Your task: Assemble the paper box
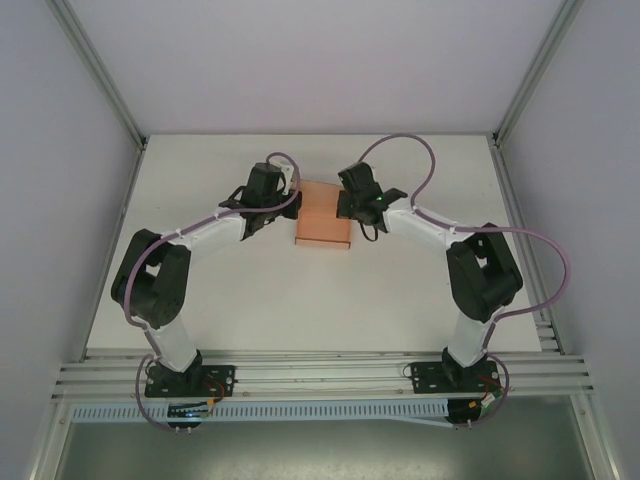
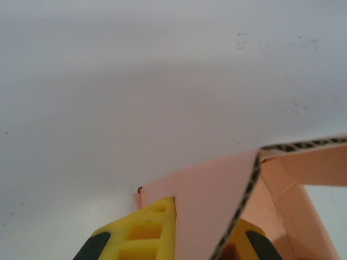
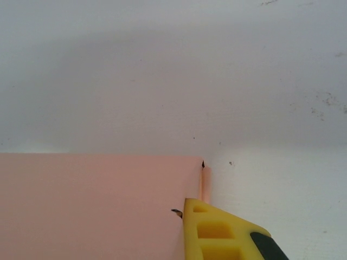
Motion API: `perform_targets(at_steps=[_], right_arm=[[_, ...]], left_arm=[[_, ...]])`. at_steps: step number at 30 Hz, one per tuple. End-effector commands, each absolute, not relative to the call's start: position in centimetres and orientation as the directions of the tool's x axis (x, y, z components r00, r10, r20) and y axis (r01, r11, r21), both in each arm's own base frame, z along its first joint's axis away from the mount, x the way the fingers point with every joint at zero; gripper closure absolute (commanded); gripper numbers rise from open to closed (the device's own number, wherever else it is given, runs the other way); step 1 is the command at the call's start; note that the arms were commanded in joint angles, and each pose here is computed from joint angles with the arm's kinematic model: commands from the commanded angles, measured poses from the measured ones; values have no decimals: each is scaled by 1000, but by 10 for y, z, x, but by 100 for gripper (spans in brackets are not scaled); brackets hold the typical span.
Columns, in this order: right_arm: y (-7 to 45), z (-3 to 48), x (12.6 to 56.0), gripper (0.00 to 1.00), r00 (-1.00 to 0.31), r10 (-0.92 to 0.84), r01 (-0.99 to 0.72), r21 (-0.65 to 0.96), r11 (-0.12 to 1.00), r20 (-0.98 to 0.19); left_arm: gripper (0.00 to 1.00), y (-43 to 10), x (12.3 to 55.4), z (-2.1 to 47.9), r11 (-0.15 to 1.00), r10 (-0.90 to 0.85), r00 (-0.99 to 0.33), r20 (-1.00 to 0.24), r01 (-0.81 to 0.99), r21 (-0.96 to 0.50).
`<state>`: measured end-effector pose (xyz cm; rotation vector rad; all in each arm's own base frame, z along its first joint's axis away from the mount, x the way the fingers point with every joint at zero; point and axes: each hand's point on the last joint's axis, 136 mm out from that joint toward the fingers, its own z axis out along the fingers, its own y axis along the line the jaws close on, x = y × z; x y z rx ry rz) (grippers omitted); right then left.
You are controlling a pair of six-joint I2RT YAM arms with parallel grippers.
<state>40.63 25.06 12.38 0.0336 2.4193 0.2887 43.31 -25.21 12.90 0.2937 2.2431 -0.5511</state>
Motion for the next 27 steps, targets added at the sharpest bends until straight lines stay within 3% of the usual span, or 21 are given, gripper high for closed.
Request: perform_targets(at_steps=[1,15,27], right_arm=[[305,167,400,100,-680,164,-165,368,915,-714],[281,126,358,100,-633,38,-147,168,975,-773],[282,103,333,100,-563,7,-137,101,985,-826]], left_arm=[[100,-298,406,138,783,-9,-687,-727,447,-432],[100,-280,351,93,745,37,-655,-755,522,-416],[99,-279,322,68,712,22,-681,-732,525,-466]])
